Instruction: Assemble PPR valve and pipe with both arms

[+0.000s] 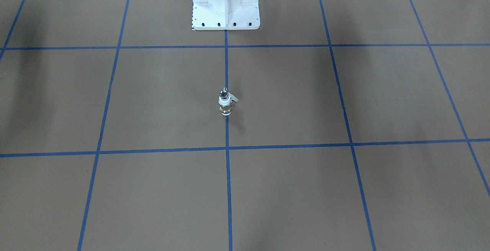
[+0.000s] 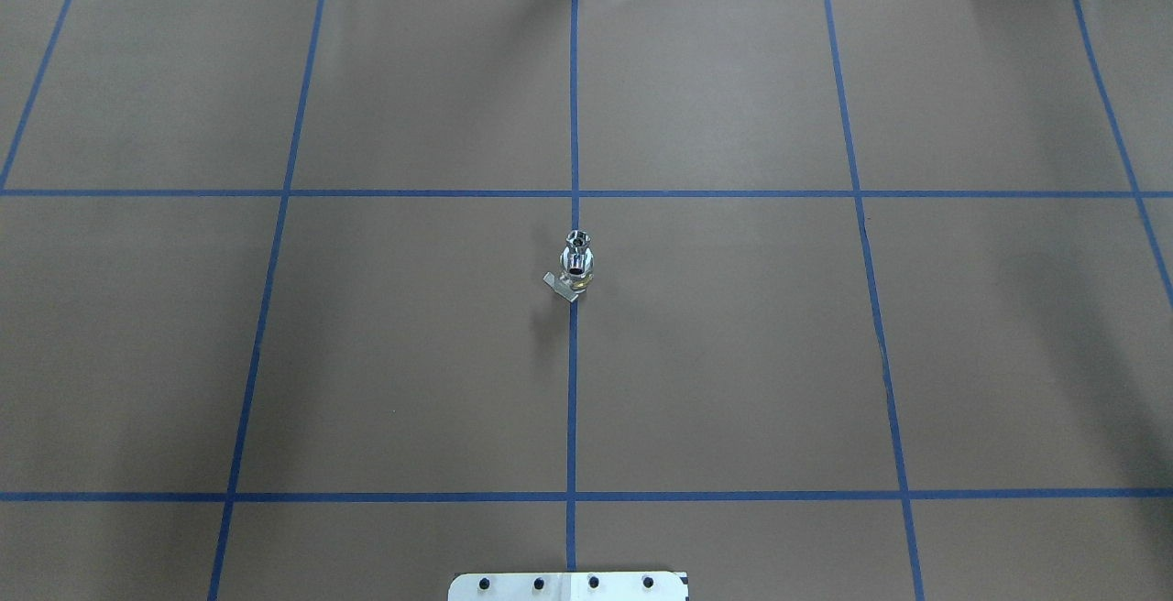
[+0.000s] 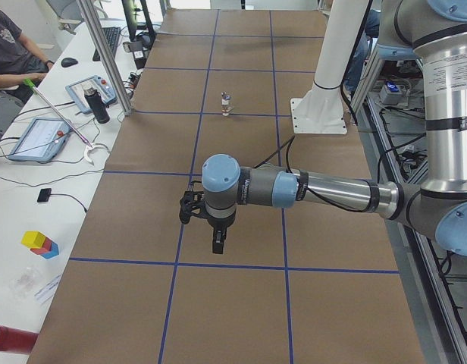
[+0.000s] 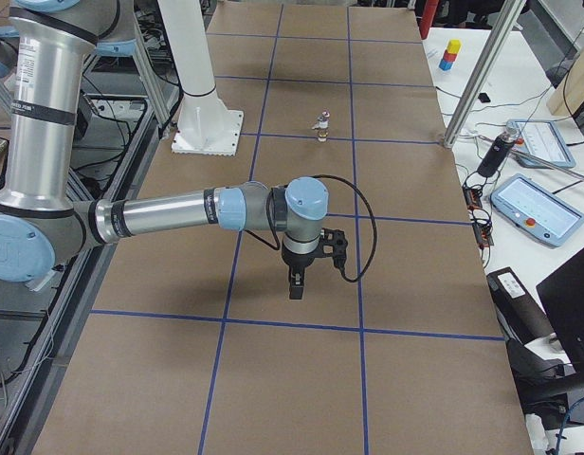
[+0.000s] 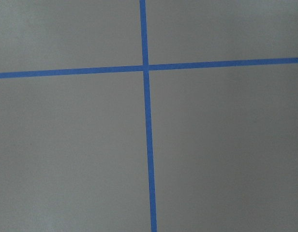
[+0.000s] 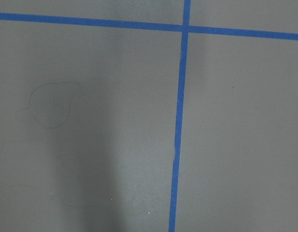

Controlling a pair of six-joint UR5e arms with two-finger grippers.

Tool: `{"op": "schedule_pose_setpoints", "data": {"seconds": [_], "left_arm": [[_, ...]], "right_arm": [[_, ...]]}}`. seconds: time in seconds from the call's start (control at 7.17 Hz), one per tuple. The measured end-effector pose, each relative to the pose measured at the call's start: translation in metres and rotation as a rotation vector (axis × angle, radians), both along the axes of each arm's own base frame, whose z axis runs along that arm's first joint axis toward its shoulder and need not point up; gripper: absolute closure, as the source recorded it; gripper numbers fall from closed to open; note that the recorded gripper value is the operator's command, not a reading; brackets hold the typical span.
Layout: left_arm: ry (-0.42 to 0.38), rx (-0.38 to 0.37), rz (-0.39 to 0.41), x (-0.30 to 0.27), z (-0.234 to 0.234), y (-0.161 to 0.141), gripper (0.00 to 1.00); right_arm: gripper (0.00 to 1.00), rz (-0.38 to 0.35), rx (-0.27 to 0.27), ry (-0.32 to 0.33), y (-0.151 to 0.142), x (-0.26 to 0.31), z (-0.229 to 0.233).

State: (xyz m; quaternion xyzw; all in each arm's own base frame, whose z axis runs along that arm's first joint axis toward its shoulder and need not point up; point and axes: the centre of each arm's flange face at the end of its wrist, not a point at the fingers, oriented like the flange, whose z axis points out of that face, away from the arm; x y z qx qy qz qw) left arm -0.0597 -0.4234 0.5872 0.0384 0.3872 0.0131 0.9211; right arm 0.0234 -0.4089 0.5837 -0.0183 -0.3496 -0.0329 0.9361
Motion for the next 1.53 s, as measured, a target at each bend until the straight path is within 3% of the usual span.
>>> {"op": "schedule_pose_setpoints", "data": {"seconds": [0.7, 0.98, 1.53], "left_arm": [[-0.030, -0.011, 0.002, -0.003, 0.012, 0.011, 0.00], [-0.071, 0.026, -0.004, -0.006, 0.018, 0.018, 0.00], [-0.070, 0.047, -0.009, -0.006, 0.016, 0.020, 0.00]], "right_arm": [[0.00, -0.007, 0.002, 0.003, 0.000, 0.000, 0.003], [0.00, -0.007, 0.002, 0.003, 0.000, 0.000, 0.003], [0.00, -0.007, 0.001, 0.003, 0.001, 0.000, 0.003]]}}
